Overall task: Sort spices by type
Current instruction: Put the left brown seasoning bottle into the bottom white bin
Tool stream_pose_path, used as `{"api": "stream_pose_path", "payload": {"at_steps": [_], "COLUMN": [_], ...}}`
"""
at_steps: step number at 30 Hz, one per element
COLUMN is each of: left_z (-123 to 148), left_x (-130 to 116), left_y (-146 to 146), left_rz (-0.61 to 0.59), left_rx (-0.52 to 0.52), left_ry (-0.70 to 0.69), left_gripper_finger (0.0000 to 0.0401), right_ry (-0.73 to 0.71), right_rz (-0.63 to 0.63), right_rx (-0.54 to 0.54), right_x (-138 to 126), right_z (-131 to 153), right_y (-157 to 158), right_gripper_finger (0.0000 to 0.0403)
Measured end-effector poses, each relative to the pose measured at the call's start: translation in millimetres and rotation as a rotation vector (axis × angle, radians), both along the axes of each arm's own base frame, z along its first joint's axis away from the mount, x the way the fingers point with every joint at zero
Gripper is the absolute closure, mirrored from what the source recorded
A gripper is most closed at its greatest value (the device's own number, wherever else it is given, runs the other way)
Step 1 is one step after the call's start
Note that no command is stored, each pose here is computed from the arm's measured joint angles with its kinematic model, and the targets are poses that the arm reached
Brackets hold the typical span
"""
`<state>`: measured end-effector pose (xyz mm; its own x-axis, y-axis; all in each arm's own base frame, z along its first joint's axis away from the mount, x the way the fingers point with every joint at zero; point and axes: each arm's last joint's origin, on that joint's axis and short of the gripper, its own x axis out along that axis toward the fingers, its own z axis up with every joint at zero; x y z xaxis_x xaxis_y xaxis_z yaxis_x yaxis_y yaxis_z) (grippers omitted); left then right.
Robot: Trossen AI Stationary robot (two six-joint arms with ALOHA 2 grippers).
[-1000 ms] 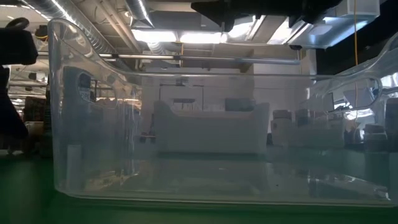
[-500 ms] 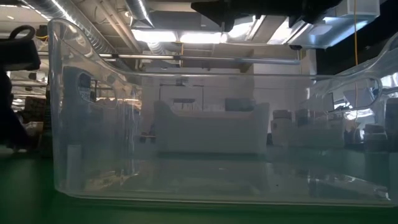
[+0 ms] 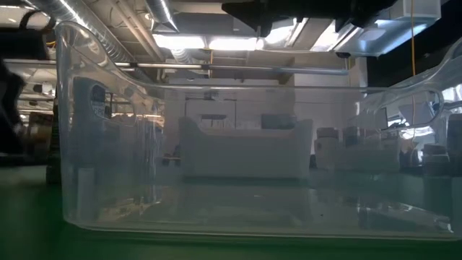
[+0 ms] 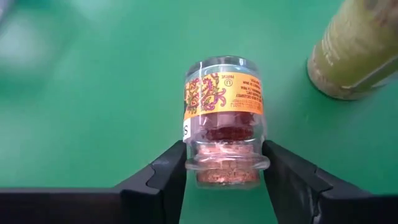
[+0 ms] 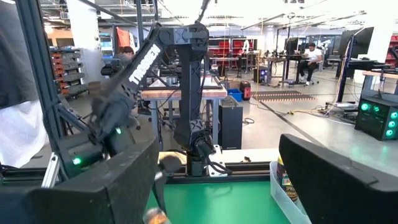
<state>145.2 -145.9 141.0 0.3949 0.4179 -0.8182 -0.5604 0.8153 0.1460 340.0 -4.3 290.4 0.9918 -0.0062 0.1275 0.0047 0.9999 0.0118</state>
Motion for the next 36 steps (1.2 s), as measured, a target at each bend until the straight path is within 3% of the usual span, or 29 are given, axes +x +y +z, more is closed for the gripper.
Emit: {"api": "stream_pose_path", "payload": {"at_steps": [9,19,28,36], "left_z": [79.5,143.8,159.9,150.7], "left_x": [22.1,71.5,117.0,168.8], "left_y": [1.6,31.2,78.0,97.5], "left_rz": [-0.067,-0.209,-0.324,-0.435], "left_rx": [0.156,0.151,0.062,0.046], "left_ry": [0.210,0.272,0.267,0.450], "left_gripper_finger": [0.0224,0.0222,0.0220,0.0223], "right_ry": [0.059,0.179,0.273,0.317], "right_rz": [0.002,-0.052,-0.131,-0.195], "right_rx": [-0.003,-0.014,-0.045,-0.057], "right_x": [-2.7,-31.1,-72.9,-94.5], "right_z": [-1.6,17.2,39.6,47.5], "right_y": [0.4,-1.0,-2.8,-4.4], "right_gripper_finger": [0.0070,0.0070,0.0070,0.0070]}}
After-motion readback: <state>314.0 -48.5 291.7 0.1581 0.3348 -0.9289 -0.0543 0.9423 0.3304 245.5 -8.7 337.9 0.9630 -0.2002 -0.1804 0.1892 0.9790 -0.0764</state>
